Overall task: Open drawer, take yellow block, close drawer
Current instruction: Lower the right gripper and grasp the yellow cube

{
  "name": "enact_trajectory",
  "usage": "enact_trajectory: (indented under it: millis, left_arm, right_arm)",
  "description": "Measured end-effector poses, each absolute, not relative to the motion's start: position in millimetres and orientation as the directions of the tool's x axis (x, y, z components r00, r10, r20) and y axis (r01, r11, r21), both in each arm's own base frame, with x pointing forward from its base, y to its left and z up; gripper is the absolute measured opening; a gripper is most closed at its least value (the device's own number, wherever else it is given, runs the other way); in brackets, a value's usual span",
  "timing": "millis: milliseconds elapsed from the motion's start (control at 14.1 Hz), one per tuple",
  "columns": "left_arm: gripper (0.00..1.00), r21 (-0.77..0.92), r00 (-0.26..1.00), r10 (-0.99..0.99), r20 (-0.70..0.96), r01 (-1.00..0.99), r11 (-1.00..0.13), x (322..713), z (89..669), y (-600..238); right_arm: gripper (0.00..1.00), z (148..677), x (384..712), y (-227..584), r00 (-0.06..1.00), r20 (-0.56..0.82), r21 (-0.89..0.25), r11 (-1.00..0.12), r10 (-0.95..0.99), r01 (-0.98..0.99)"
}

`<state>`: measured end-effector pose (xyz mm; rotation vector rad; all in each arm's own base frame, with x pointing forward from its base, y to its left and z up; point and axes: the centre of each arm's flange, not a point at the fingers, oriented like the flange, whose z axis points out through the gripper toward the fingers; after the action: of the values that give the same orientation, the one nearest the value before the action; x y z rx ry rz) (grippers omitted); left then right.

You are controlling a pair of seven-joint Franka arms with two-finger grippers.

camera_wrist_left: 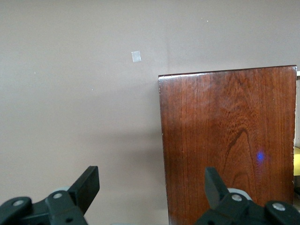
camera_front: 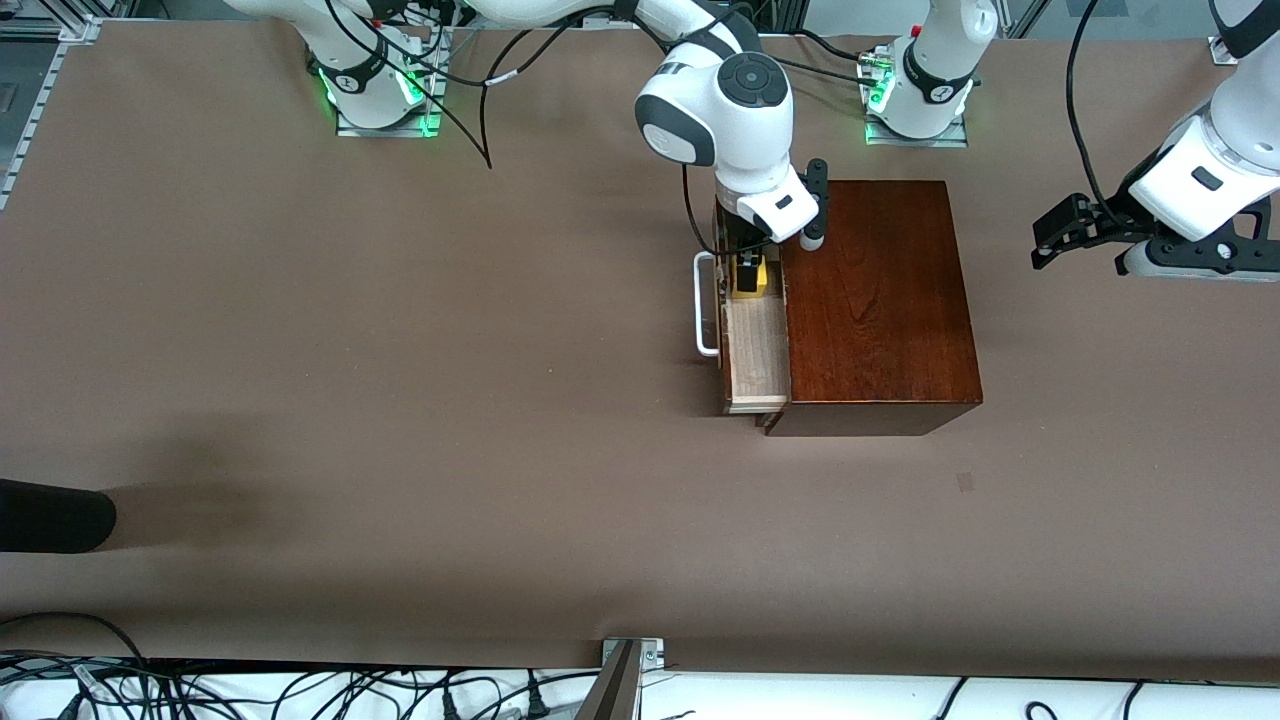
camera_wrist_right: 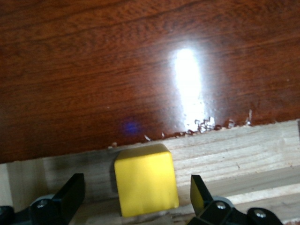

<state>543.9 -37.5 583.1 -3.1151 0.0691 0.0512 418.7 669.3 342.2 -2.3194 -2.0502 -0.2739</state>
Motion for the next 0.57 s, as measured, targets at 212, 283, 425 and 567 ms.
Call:
enact_trajectory:
  millis: [212, 283, 425, 567]
  left_arm:
    - [1.0, -0.025, 0.998, -0.044, -0.033, -0.045, -0.999, 544, 583, -37]
    - [1.0, -0.025, 0.998, -0.044, -0.033, -0.045, -0.999, 544, 583, -37]
    - [1.0, -0.025, 0.998, -0.045, -0.033, -0.045, -0.999, 544, 583, -38]
    - [1.0, -0.025, 0.998, -0.045, -0.033, -0.046, -0.999, 544, 583, -38]
  right_arm:
    - [1.0, 336, 414, 672, 0.1, 0.139, 0.102, -0.115, 0.985, 0.988]
    - [1.0, 331, 414, 672, 0.095, 0.128, 0.109, -0.109, 0.987, 0.988]
    - [1.0, 321, 415, 672, 0.089, 0.111, 0.115, -0.102, 0.99, 0.988]
    - [1.0, 316, 415, 671, 0.088, 0.103, 0.114, -0.1, 0.991, 0.988]
